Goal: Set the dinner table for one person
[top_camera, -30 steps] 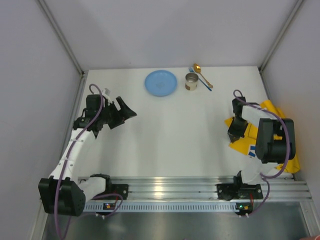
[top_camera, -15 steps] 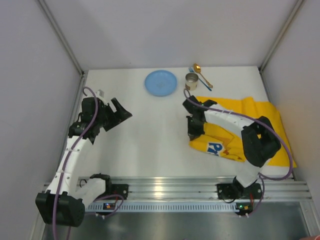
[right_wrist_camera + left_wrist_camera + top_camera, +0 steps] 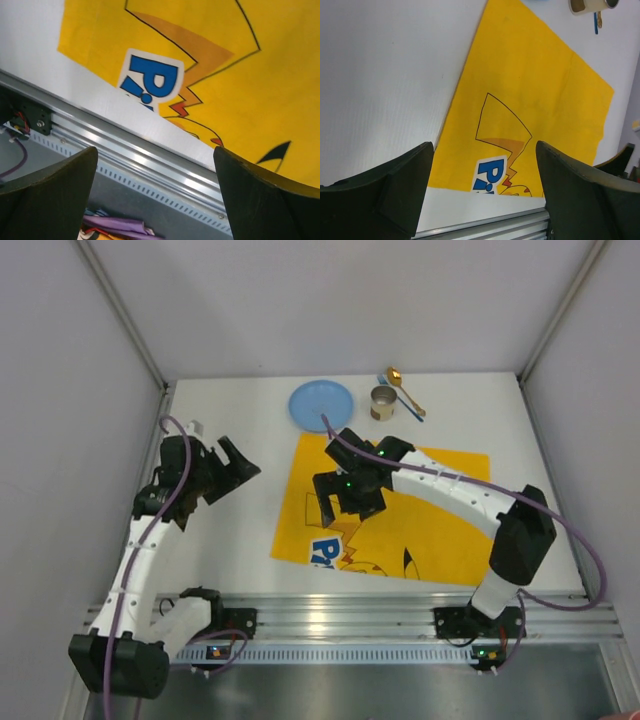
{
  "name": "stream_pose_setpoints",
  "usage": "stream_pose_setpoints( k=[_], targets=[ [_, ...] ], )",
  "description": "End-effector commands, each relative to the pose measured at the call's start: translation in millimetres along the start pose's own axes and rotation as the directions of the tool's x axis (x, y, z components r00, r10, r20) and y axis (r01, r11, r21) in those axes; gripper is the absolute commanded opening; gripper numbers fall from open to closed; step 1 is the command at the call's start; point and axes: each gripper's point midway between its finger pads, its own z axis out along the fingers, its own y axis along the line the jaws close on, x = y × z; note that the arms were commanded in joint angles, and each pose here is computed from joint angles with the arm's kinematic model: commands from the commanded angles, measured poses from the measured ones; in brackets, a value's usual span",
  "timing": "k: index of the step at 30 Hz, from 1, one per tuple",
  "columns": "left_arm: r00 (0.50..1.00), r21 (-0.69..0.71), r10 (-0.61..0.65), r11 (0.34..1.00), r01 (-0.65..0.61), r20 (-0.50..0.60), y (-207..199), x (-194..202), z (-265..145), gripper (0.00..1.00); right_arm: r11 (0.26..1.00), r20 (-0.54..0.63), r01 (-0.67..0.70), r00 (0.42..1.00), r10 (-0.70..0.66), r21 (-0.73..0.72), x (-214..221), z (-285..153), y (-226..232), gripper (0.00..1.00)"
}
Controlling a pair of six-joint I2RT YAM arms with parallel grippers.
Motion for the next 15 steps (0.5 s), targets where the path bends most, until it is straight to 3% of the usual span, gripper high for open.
stream_pose_setpoints(
  k=[1,4,7,9,11,12,13,15],
  targets=[
    [1.0,0.027,0.008,1.0,-0.007,-0.028,-5,8,15,0.88,0.997,0.11,-0.042,0.993,0.035,0.063,-5,-48,-40,1.0],
    [0.991,0.014,0.098,0.995,-0.097,-0.093,-19,27,45,0.88,0.984,0.152,-0.149,0.979,0.133,0.097,-6,-60,-85,1.0],
    [0.959,0.065,0.187,0.982,-0.177,-0.214,-52,63,80,0.88,0.964,0.192,-0.239,0.958,0.214,0.116,-6,-71,-128,1.0],
    [0.939,0.131,0.25,0.966,-0.224,-0.236,-88,77,98,0.86,0.954,0.214,-0.274,0.946,0.244,0.123,-6,-79,-150,1.0],
    [0.907,0.105,0.293,0.956,-0.273,-0.303,-95,104,134,0.83,0.95,0.221,-0.286,0.942,0.254,0.126,-5,-82,-160,1.0],
    [0.907,0.13,0.303,0.952,-0.276,-0.294,-116,96,141,0.83,0.947,0.225,-0.295,0.939,0.262,0.128,-4,-86,-165,1.0],
    [0.888,0.103,0.301,0.953,-0.283,-0.348,-110,112,164,0.83,0.946,0.222,-0.298,0.938,0.265,0.129,-3,-86,-167,1.0],
    [0.892,0.12,0.294,0.956,-0.269,-0.342,-128,108,182,0.82,0.944,0.221,-0.303,0.937,0.271,0.126,0,-88,-170,1.0]
  ],
)
